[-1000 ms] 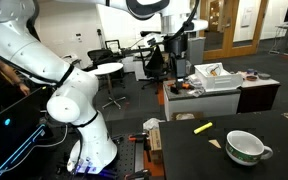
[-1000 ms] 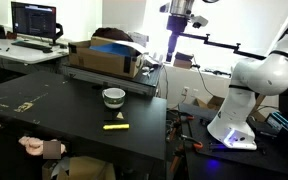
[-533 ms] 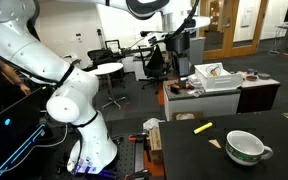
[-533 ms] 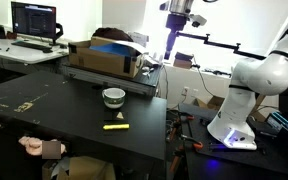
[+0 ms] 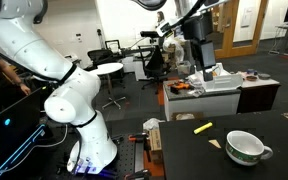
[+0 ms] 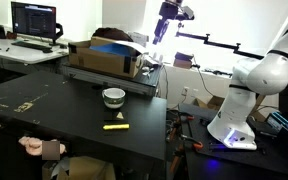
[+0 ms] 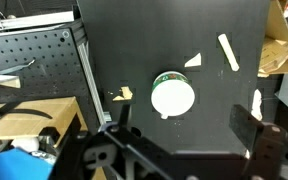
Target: Move the green mug to the right
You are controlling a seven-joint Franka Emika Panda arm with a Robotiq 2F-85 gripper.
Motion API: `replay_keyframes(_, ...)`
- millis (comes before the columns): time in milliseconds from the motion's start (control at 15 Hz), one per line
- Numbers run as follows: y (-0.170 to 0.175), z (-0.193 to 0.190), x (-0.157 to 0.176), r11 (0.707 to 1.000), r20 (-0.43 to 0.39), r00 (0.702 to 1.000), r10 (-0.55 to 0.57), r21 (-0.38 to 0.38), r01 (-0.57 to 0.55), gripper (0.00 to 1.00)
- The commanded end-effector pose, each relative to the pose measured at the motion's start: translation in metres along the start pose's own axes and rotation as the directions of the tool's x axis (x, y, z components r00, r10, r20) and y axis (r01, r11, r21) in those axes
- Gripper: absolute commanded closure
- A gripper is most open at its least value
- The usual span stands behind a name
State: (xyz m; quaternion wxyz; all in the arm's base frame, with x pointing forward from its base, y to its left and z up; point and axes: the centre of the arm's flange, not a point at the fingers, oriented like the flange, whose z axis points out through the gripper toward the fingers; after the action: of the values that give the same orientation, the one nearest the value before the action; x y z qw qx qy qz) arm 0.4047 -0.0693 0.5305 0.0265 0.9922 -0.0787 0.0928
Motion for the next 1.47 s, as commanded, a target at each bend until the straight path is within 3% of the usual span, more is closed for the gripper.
replay_keyframes(0, 0.019, 0.022, 0.055, 1.0, 0.063, 0.998, 0.026, -0.012, -0.025, 0.0)
replay_keyframes(333, 0.028, 0.081, 0.098, 1.0, 0.179, 0.984, 0.014, 0.011, -0.017, 0.0)
replay_keyframes(867, 0.026, 0.156, 0.095, 0.997, 0.237, 0.969, -0.073, 0.018, 0.07, 0.0)
replay_keyframes(1200, 0.022, 0.165, 0.093, 0.999, 0.268, 0.962, -0.054, 0.007, 0.054, 0.0)
replay_keyframes(1400, 0.024, 0.168, 0.097, 0.998, 0.247, 0.967, -0.058, 0.002, 0.059, 0.0)
